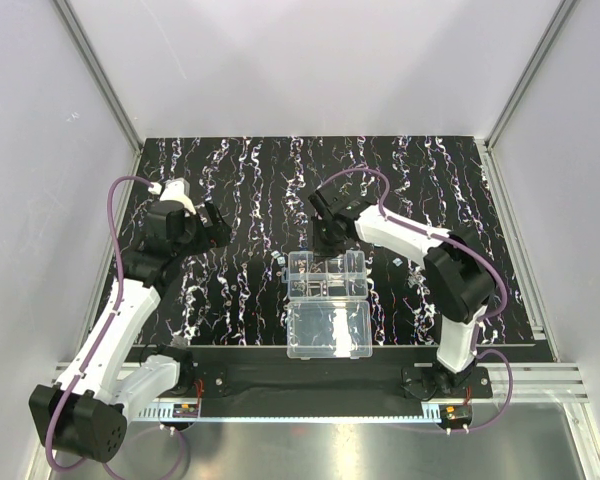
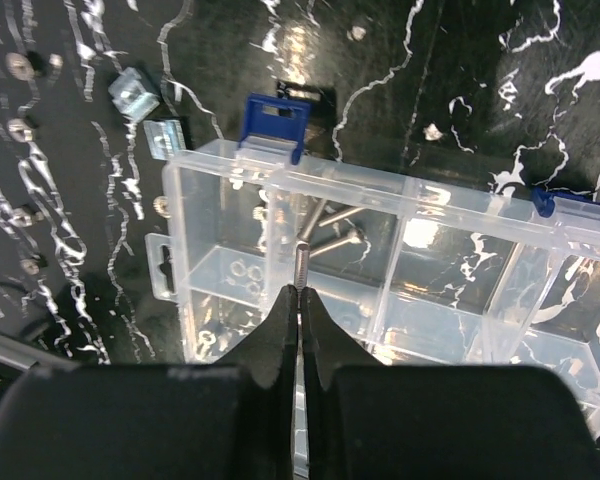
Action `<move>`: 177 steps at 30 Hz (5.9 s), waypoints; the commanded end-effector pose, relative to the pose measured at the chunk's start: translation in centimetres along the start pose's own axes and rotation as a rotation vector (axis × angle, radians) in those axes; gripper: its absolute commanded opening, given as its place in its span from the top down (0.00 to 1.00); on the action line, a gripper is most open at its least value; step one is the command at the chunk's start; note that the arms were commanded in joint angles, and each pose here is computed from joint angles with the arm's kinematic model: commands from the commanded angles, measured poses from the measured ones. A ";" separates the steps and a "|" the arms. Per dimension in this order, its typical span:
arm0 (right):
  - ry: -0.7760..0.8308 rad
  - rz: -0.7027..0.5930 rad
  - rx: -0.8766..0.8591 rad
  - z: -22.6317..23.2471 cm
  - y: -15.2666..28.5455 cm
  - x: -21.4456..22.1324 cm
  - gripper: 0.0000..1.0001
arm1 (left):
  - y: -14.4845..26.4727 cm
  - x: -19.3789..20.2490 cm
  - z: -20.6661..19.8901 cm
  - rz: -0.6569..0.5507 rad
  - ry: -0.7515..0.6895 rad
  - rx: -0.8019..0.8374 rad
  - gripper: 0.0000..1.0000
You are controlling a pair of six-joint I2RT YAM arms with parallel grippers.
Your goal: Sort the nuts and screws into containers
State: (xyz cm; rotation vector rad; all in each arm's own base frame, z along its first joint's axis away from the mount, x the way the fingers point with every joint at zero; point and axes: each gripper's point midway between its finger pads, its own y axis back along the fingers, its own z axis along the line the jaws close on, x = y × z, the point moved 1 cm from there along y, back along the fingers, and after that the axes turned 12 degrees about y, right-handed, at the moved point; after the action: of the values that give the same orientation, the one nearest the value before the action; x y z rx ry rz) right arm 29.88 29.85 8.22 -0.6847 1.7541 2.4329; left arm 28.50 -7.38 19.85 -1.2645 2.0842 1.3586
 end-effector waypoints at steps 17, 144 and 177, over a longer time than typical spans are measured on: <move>0.035 -0.273 0.122 -1.5 9.1 -6.0 0.01 | -0.1 -0.8 -0.1 -0.033 0.001 -0.002 0.01; -0.109 -0.160 0.175 -11.1 5.3 -6.1 1.00 | -1.8 0.0 0.4 0.018 -0.017 -0.032 0.01; 0.115 -0.117 0.157 -4.2 3.5 -6.5 0.78 | -1.9 0.5 -0.1 0.043 -0.024 0.005 0.01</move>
State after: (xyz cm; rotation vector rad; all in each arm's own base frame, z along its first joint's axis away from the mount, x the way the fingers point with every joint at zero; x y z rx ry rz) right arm 33.88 25.51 11.52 -0.7996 1.8639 2.2583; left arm 29.17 -7.57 17.51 -1.2061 2.1174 1.4465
